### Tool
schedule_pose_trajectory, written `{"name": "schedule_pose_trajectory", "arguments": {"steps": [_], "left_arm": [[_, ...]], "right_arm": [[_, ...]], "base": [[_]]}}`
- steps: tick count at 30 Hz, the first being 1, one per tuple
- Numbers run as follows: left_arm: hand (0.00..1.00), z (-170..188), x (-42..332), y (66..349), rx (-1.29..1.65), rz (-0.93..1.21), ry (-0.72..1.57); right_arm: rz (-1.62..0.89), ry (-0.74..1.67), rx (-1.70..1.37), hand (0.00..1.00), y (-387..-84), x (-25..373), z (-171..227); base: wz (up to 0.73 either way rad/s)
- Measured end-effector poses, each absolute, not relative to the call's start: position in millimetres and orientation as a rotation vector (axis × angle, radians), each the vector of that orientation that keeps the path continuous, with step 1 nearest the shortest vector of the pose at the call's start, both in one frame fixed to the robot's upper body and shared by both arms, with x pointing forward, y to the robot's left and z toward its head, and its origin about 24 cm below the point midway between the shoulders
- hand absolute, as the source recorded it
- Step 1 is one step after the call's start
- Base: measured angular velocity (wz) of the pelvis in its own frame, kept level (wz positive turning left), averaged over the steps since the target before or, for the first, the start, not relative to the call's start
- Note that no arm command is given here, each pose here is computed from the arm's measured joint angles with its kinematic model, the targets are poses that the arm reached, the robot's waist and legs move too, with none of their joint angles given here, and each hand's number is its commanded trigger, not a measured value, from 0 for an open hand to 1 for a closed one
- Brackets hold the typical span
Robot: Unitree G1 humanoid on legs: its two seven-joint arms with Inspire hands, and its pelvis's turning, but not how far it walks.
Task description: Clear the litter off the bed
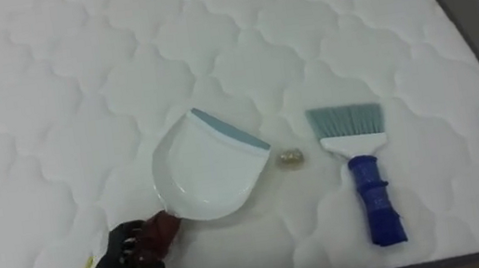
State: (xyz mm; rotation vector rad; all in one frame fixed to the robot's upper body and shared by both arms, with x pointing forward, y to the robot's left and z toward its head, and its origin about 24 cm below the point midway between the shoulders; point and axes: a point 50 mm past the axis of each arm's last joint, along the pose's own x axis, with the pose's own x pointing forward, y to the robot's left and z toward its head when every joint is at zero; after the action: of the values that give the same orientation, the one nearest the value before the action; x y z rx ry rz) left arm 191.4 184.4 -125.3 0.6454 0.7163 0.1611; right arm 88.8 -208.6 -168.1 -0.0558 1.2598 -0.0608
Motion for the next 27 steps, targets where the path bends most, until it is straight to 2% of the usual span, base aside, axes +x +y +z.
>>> {"name": "schedule_pose_trajectory", "arguments": {"steps": [27], "left_arm": [[1.00,-137,170,193,0.552,0.272,0.862]], "right_arm": [[-0.060,1.280,-0.047,0.00,-207,88,-169]], "base": [[0.01]]}}
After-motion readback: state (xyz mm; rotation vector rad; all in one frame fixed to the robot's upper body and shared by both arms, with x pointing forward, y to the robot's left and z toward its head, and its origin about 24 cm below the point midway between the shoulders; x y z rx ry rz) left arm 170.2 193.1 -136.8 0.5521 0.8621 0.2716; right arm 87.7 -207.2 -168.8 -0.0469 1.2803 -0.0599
